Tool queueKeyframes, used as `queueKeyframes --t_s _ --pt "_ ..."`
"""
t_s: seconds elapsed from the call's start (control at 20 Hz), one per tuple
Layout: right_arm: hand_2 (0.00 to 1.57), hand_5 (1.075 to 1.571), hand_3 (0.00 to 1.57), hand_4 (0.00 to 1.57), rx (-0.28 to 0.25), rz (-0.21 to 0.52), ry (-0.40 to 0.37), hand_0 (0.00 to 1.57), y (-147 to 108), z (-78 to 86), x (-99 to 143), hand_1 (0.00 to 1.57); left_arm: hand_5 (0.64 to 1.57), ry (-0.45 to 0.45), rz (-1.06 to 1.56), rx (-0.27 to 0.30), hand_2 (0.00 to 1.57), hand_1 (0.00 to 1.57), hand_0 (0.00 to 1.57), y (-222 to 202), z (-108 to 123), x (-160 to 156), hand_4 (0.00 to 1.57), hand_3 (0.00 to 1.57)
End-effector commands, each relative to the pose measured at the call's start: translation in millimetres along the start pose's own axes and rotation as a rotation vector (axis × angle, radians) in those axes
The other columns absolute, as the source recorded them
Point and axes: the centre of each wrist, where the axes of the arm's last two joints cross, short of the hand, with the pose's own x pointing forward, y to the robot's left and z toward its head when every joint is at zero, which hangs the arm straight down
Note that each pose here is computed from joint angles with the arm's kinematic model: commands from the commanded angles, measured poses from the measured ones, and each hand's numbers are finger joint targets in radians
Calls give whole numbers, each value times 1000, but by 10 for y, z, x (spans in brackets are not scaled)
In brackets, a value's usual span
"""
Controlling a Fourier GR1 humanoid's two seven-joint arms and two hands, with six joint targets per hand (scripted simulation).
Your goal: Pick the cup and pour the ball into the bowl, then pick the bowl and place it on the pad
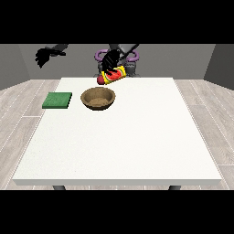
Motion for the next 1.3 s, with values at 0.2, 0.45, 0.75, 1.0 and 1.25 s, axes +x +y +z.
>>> queueKeyframes --t_s 0.2,0.45,0.75,1.0,1.25 --pt "0 1565 0 104 -61 -55 59 0 158 -27 -131 0 1222 164 370 74 1571 1480 1480 145 -71 -316 1495 1571" --pt "0 1567 0 251 -133 -30 73 0 134 34 -138 0 1196 492 950 95 1543 1236 1236 -63 83 -430 1513 1425" --pt "0 1567 0 354 -76 -63 -25 0 473 -298 -6 0 1561 776 1577 163 0 0 0 -310 386 -479 419 0" --pt "0 1571 0 297 -102 -63 -98 0 911 -613 104 0 1560 639 1937 340 0 0 0 -241 588 -500 0 0" --pt "0 1570 0 295 -221 -90 -46 0 1110 -552 -125 0 1565 433 2130 405 0 0 0 -417 898 -312 0 0"
